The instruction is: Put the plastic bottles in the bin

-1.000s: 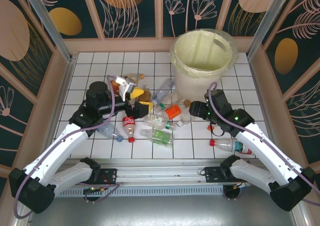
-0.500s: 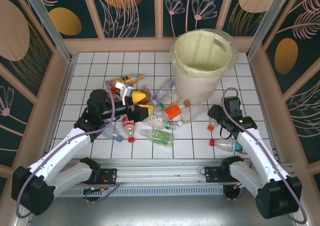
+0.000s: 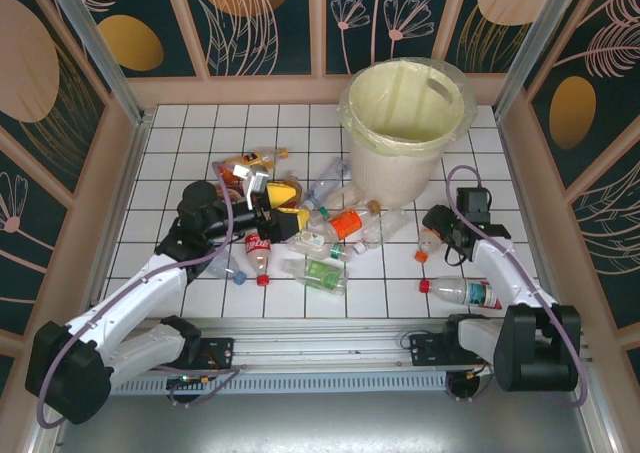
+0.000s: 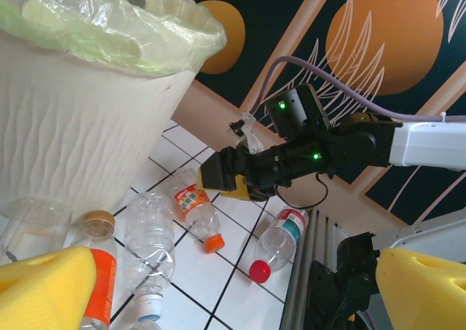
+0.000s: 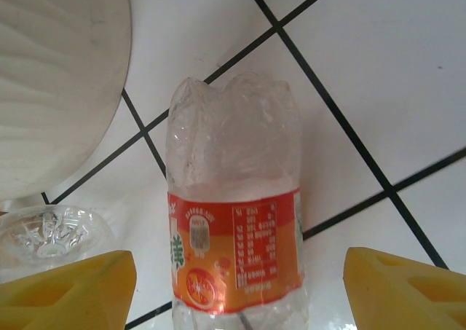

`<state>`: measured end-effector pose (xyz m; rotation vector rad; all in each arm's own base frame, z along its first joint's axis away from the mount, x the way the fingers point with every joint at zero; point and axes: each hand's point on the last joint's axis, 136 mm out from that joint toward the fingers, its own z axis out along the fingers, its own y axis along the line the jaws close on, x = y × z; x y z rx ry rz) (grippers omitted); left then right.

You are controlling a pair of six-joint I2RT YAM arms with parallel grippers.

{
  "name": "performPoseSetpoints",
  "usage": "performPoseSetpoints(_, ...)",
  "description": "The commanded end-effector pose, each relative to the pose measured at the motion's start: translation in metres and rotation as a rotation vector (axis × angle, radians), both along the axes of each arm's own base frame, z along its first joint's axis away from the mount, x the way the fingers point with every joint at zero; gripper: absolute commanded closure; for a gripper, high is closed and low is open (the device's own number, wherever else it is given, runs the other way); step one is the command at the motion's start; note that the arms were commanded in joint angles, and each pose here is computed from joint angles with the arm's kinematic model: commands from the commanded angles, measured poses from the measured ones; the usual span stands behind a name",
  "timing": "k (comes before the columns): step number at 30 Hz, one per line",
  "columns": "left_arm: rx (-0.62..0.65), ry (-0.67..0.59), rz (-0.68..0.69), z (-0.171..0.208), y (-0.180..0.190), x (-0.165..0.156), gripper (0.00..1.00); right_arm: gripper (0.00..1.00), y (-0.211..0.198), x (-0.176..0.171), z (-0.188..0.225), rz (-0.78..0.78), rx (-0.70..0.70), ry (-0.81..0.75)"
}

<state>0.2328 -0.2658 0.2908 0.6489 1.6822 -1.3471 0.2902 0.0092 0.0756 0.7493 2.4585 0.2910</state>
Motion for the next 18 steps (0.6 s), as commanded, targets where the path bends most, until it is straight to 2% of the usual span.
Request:
performPoseSetpoints(1, -0.022, -0.006, -0.011, 0.002, -0.003, 0.0, 0.01, 0.26, 0.004, 0.009, -0.008, 0.043, 0.008, -0.025)
performPoseSetpoints(18, -0.015, 0.007, -0.015, -0.007, -0.005, 0.003, 0.01, 0.34, 0.001, 0.018, -0.039, 0.051, 0.002, 0.026)
